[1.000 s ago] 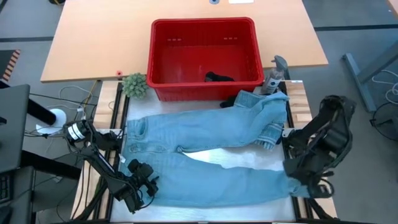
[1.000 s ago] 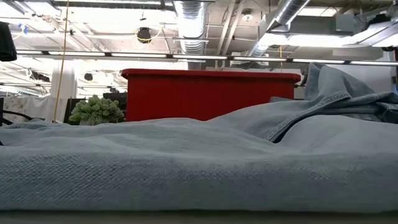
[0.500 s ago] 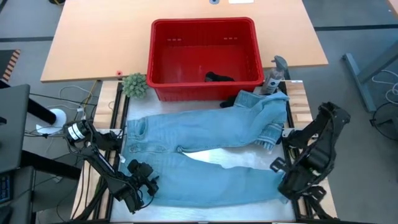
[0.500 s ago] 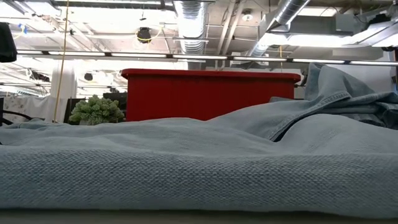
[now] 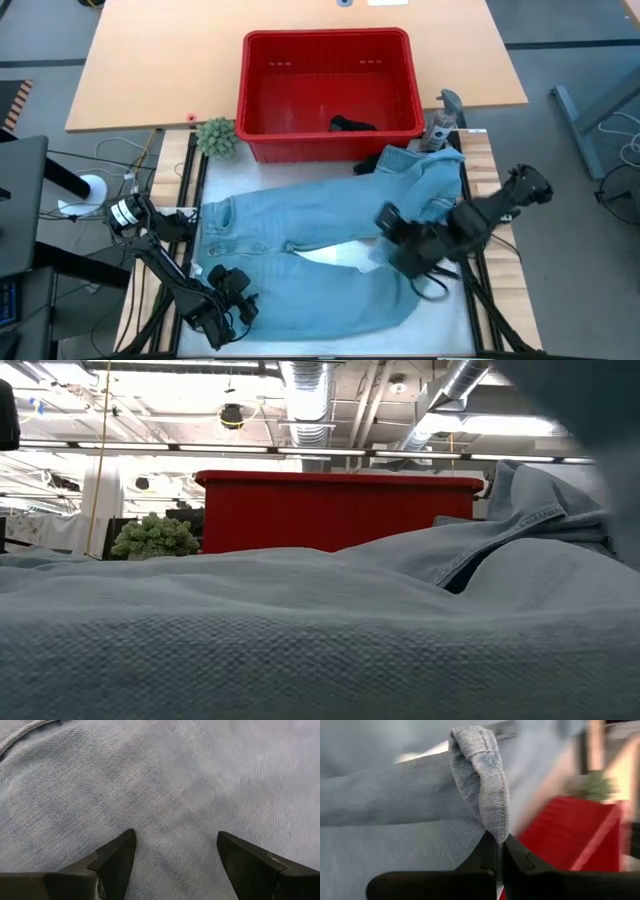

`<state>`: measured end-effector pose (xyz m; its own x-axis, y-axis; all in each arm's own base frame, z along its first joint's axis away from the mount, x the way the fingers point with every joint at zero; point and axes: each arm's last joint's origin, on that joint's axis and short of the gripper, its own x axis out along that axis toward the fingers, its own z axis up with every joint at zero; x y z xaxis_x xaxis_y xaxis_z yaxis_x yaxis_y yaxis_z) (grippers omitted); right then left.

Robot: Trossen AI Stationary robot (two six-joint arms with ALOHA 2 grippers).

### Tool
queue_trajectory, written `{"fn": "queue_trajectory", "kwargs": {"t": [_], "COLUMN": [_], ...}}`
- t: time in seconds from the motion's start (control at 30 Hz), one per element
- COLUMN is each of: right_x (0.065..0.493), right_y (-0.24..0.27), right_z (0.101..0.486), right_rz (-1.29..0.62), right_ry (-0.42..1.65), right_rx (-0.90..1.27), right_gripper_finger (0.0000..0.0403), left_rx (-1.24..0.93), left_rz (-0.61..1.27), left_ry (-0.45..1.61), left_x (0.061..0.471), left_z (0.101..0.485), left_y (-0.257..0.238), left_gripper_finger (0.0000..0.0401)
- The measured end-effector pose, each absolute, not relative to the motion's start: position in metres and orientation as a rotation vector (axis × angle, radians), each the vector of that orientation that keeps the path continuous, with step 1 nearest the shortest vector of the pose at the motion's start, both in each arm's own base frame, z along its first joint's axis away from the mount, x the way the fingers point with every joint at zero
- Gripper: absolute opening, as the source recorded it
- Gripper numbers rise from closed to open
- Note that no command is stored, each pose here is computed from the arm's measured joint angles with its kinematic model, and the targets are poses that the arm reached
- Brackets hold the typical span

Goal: Fold Laundry from Bin
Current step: Fold the blue pants

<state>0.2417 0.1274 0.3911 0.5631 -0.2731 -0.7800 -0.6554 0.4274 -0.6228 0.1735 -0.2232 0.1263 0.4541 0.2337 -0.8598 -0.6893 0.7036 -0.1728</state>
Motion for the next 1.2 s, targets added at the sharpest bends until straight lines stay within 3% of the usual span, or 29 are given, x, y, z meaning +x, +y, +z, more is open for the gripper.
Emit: {"fn": "queue_trajectory", "kwargs": {"t": [0.17,0.33,0.43,0.57,0.73,0.97,1.2], "right_x": [0.290,0.295,0.284,0.264,0.232,0.223,0.210], "right_y": [0.116,0.132,0.146,0.166,0.201,0.242,0.251], "right_z": [0.408,0.412,0.398,0.372,0.349,0.334,0.323], "right_rz": [0.237,0.592,0.801,0.926,1.003,1.128,1.096], "right_ry": [0.664,0.473,0.629,1.009,1.400,1.461,1.681], "right_rx": [-1.034,-0.812,-0.571,-0.296,-0.170,-0.091,-0.020], "right_gripper_finger": [0.0028,0.0028,0.0028,0.0028,0.0028,0.0028,0.0028], "left_rx": [-0.516,-0.518,-0.504,-0.462,-0.380,-0.284,-0.274], "left_rz": [0.676,0.779,0.774,0.745,0.684,0.617,0.610], "left_ry": [1.135,1.220,1.223,1.236,1.273,1.336,1.346], "left_x": [0.164,0.155,0.154,0.154,0.152,0.145,0.138], "left_z": [0.127,0.128,0.128,0.128,0.128,0.129,0.129], "left_y": [-0.217,-0.212,-0.212,-0.212,-0.212,-0.215,-0.218], "left_gripper_finger": [0.0270,0.0270,0.0270,0.0270,0.0270,0.0270,0.0270]}}
